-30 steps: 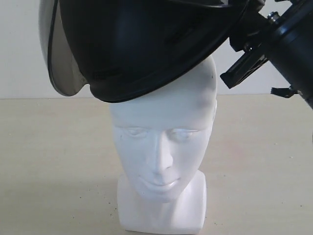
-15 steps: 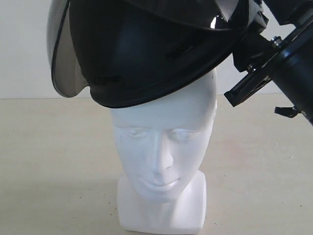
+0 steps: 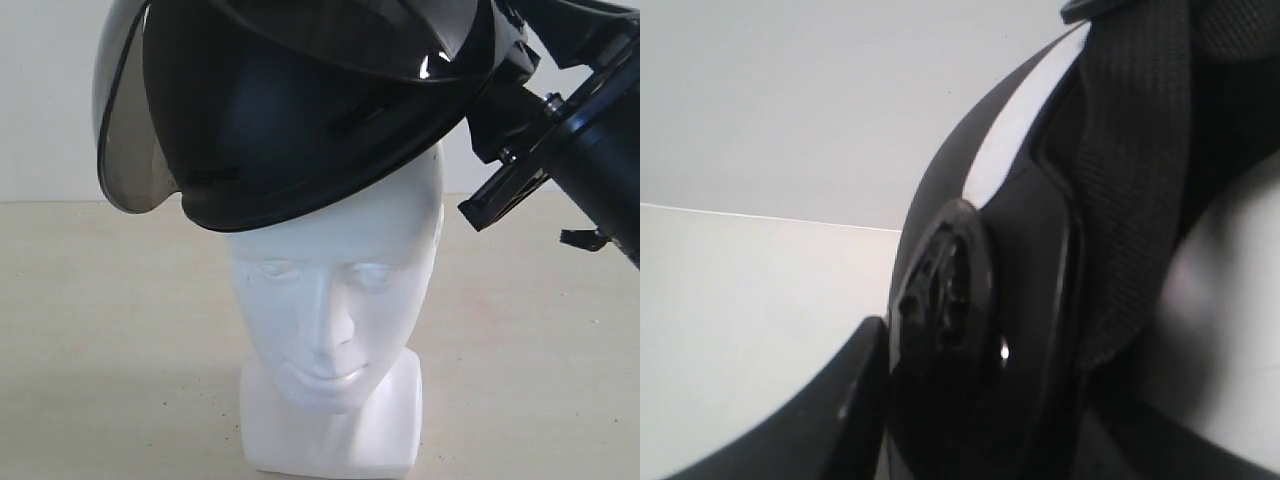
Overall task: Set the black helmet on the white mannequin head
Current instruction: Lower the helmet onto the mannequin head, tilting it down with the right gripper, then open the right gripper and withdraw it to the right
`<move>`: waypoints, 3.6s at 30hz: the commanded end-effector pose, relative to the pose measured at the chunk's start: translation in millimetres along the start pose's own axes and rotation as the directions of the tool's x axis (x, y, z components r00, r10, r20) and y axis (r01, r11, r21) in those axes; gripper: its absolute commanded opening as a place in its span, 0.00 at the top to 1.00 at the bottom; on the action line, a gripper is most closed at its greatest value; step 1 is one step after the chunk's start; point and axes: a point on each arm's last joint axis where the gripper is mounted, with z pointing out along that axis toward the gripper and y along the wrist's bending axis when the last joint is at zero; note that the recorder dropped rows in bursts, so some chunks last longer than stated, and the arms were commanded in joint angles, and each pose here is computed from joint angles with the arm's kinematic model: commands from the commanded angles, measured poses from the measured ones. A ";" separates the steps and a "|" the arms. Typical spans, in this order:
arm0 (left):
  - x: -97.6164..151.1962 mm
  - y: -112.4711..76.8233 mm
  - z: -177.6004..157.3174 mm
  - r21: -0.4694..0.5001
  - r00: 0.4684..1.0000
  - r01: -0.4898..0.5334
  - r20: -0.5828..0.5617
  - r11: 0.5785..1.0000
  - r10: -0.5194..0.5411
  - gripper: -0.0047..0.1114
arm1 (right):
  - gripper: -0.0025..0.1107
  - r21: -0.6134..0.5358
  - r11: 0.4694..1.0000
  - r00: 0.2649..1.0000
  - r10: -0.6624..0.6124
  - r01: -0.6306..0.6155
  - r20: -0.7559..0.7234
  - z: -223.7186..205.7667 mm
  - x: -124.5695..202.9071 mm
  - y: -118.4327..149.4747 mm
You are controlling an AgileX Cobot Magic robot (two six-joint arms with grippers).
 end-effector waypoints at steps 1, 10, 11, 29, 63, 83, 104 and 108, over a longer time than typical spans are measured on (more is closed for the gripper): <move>1.0 -0.2 0.2 0.004 1.000 -0.003 -0.002 1.000 0.003 0.92 | 0.98 0.059 0.995 0.996 -0.084 0.082 0.042 -3.8 -5.5 -4.0; 1.0 -0.2 0.2 0.004 1.000 -0.003 -0.002 1.000 0.003 0.92 | 0.98 0.120 0.988 0.994 -0.103 0.097 0.045 -4.3 -6.5 -9.4; 1.0 -0.2 0.2 0.004 1.000 -0.003 -0.002 1.000 0.003 0.92 | 0.98 0.123 0.988 0.994 -0.103 0.097 0.045 -4.4 -6.5 -9.7; 1.0 -0.2 0.2 0.004 1.000 -0.003 -0.002 1.000 0.003 0.92 | 0.98 0.179 0.978 0.993 -0.113 0.105 0.039 -5.1 -6.6 -14.8; 1.0 -0.2 0.2 0.004 1.000 -0.003 -0.002 1.000 0.003 0.92 | 0.98 0.379 0.923 0.991 -0.108 0.069 0.082 -48.5 -11.0 -48.0; 1.0 -0.2 0.2 0.004 1.000 -0.003 -0.002 1.000 0.003 0.92 | 0.98 0.502 0.863 0.989 -0.120 0.061 0.085 -67.3 -11.9 -62.9; 1.0 -0.2 0.2 0.004 1.000 -0.003 -0.002 1.000 0.003 0.92 | 0.98 0.545 0.821 0.962 -0.260 0.172 0.088 -69.8 -19.3 -64.5; 1.0 -0.2 0.2 0.004 1.000 -0.003 -0.002 1.000 0.003 0.92 | 0.98 0.539 0.802 0.933 -0.352 0.259 0.075 -70.1 -22.0 -58.6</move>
